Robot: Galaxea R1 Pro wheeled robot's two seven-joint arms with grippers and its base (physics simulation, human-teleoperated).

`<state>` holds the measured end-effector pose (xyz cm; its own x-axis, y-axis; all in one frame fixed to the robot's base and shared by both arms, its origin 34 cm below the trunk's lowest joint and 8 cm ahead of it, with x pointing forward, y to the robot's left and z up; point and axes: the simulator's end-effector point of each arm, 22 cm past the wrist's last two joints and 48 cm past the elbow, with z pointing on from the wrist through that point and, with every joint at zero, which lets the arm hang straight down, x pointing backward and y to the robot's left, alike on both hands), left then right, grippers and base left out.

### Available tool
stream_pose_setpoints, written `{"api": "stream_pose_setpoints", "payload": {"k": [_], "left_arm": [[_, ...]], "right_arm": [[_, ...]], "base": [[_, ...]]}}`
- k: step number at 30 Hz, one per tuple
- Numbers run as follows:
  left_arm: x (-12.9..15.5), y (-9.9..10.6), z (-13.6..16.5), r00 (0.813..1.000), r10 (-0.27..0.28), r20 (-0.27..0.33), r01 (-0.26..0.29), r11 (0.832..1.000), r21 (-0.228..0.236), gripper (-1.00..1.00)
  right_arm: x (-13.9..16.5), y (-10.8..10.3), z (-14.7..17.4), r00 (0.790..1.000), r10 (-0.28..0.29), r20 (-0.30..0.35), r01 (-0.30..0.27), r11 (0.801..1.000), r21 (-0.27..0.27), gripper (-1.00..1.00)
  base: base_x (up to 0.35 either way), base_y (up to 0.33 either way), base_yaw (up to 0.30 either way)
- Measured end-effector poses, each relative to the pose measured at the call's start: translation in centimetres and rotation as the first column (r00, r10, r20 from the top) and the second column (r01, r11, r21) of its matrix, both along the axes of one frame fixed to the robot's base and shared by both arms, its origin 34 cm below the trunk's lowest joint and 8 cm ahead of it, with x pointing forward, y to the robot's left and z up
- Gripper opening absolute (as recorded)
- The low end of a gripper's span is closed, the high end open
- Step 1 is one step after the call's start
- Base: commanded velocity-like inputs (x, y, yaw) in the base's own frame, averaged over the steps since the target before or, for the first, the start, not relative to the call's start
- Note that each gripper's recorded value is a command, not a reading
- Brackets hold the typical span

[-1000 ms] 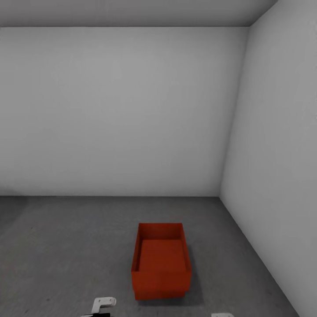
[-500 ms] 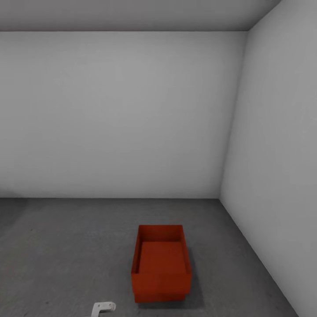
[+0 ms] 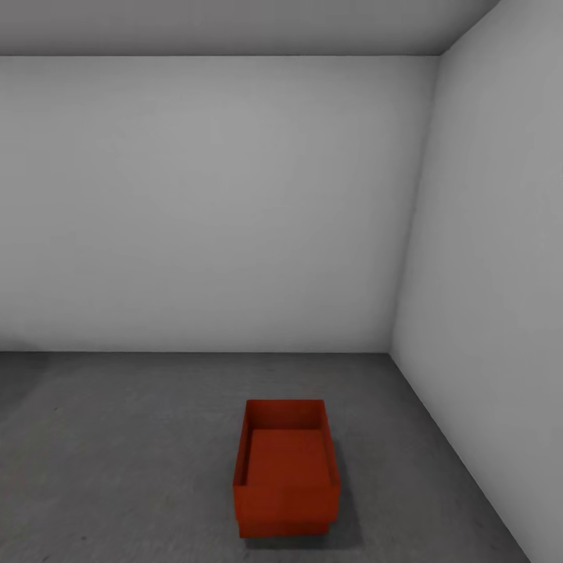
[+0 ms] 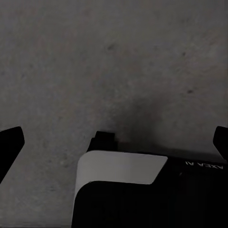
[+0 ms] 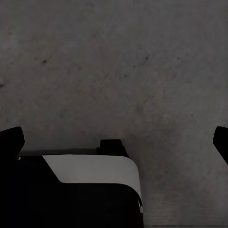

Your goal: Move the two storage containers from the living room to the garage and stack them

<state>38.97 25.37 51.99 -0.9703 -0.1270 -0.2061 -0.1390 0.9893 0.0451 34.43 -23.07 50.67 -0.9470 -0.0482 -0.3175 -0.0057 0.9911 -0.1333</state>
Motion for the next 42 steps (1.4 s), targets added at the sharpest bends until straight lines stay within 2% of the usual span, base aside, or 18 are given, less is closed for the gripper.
{"api": "stream_pose_setpoints", "payload": {"k": [8, 32, 42], "left_arm": [[-1.6, 0.1, -0.6, 1.0, 0.007, -0.011, -0.007, 1.0, 0.0, 1.0], [-1.4, 0.3, -0.5, 1.0, -0.009, -0.007, 0.01, 1.0, 0.009, 1.0], [-1.4, 0.3, -0.5, 1.0, -0.01, -0.007, 0.01, 1.0, 0.009, 1.0]], "right_arm": [[-0.3, -0.1, -0.1, 1.0, -0.009, -0.003, 0.009, 1.0, 0.002, 1.0], [-0.5, -0.4, -0.1, 1.0, -0.006, -0.009, 0.006, 1.0, -0.004, 1.0], [-0.3, -1.7, -0.1, 1.0, -0.01, -0.001, 0.01, 1.0, -0.021, 1.0]], "base": [[0.0, 0.0, 0.0], [0.0, 0.0, 0.0], [0.0, 0.0, 0.0]]}}
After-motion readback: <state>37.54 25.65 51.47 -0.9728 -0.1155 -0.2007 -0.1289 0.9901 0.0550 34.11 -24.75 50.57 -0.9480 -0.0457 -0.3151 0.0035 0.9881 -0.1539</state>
